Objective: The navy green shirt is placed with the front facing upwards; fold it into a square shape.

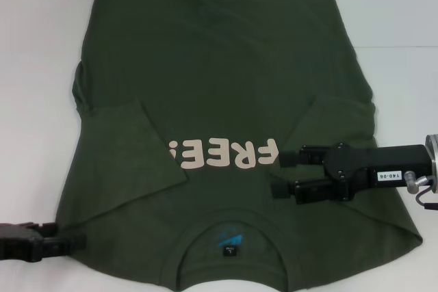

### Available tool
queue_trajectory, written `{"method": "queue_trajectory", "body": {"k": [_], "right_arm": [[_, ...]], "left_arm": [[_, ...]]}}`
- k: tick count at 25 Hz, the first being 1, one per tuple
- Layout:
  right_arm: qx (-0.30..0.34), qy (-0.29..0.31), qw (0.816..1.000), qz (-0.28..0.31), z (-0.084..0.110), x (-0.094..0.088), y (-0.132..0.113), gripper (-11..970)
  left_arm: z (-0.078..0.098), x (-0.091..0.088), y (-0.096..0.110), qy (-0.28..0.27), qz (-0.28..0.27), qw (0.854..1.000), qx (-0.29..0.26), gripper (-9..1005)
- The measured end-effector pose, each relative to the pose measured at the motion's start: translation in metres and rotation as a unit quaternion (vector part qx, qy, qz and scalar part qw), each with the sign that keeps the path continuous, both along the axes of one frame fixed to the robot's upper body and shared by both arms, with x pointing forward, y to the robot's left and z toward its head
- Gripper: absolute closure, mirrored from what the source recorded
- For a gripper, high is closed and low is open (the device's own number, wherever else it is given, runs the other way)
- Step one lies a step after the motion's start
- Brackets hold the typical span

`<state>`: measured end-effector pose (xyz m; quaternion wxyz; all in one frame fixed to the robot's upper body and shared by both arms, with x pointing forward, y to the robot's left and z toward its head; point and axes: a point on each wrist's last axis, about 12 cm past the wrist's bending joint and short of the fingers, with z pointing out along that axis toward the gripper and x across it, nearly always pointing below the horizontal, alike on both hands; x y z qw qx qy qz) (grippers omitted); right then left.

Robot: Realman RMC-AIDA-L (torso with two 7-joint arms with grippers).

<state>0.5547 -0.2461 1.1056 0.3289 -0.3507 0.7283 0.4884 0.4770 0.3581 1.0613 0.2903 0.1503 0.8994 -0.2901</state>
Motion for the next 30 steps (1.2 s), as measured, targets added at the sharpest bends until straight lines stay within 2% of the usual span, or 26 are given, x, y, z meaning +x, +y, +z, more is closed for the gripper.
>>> {"method": "queue_trajectory", "body": {"k": [15, 30], "right_arm": [[0.004, 0.001, 1.000, -0.009, -0.001, -0.001, -0.004, 21], [0.012, -0.001, 1.000, -0.018, 0.001, -0.001, -0.008, 40]], "left_arm": [[0.009, 0.016, -0.021, -0.001, -0.053, 0.999, -0.011, 168], [0.011, 0.025, -0.027, -0.003, -0.055, 0.998, -0.011, 215]]}}
